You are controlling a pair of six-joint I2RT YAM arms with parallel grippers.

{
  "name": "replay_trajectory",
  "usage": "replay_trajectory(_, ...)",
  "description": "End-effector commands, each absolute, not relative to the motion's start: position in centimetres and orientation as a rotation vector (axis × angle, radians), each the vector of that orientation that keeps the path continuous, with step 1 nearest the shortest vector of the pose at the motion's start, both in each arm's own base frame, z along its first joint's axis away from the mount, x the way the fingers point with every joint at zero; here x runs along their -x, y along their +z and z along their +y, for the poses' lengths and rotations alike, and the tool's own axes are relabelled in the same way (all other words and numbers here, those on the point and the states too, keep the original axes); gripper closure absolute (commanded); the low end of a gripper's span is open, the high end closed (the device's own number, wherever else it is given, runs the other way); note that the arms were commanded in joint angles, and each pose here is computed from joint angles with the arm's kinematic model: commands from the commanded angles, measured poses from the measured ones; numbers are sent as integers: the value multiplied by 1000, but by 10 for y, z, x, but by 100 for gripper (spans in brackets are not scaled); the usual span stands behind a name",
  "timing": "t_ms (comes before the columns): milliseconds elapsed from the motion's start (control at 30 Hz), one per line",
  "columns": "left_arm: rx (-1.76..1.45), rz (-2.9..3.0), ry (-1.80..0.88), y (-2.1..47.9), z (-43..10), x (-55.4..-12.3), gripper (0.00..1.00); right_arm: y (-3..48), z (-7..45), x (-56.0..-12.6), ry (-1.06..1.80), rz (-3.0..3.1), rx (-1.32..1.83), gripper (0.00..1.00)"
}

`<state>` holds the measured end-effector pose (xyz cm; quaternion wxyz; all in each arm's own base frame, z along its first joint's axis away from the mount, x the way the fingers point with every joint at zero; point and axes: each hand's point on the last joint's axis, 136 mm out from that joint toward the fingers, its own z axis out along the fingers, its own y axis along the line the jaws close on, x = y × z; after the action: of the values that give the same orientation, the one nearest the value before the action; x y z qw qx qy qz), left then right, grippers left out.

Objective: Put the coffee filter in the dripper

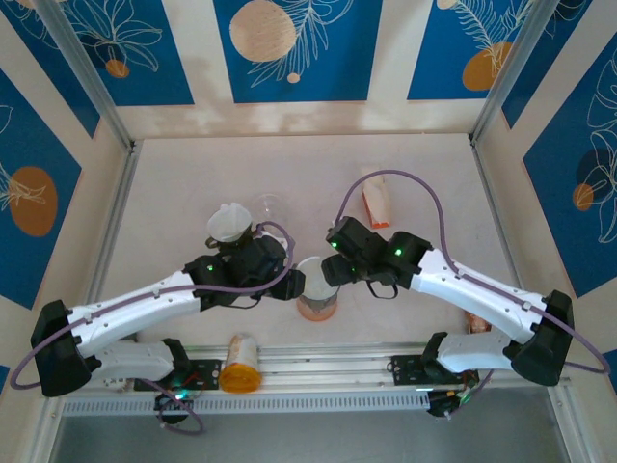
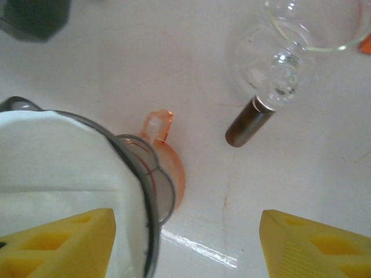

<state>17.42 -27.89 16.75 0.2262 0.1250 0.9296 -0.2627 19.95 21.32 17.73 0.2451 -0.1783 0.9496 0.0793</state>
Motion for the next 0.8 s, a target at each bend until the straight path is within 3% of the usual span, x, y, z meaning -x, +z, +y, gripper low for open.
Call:
replay_trajectory(0,-331,2579,-739,163,-279,-174,54,168,194,-197,148,2632,422,34)
replay_trajectory(433,-324,2574,-735,165,-278,-175,54,197,201,-197,261,2537,399,31)
replay_trajectory(767,-312,2548,-761,173,-278,-176,47,215,188,-194,341,2466,297,31)
